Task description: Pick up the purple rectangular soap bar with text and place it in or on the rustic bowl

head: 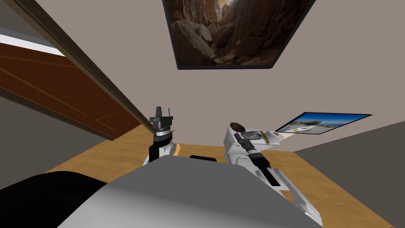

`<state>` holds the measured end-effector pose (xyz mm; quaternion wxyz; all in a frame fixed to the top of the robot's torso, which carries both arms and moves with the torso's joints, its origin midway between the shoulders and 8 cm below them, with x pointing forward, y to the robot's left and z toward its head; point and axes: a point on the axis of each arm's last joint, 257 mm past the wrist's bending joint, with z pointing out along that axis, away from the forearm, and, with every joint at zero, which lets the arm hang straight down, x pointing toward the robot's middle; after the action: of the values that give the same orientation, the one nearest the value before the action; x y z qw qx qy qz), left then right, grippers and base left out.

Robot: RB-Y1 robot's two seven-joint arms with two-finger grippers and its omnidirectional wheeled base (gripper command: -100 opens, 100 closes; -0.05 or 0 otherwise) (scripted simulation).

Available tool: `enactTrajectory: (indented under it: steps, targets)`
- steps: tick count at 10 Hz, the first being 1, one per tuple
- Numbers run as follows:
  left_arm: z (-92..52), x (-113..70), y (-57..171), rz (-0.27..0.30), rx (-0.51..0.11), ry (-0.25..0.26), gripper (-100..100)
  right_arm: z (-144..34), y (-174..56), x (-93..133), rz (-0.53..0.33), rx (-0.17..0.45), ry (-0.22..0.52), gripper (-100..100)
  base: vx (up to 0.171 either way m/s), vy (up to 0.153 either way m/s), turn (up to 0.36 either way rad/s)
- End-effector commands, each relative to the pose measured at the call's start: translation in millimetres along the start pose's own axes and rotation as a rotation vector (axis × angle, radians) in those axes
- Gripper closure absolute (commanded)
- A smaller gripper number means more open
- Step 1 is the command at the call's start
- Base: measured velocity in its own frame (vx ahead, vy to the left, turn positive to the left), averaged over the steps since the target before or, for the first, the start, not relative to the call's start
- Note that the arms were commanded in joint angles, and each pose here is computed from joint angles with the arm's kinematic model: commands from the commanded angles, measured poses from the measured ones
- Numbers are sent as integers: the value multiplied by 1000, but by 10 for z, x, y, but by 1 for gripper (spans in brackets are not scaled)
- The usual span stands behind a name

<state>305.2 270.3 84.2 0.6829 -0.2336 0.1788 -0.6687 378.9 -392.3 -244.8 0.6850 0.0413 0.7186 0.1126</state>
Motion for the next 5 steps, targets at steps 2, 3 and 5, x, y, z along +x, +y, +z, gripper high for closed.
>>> enactTrajectory:
  steps: [2,3,5]
  targets:
    - [0,0,0,0,0,0,0,-93,-311,195,-121,38,80,-100,42,10,32]
    - [0,0,0,0,0,0,0,-128,-415,249,-160,50,106,-100,45,1,30]
    - [0,0,0,0,0,0,0,-222,-657,370,-247,79,165,-100,37,4,31]
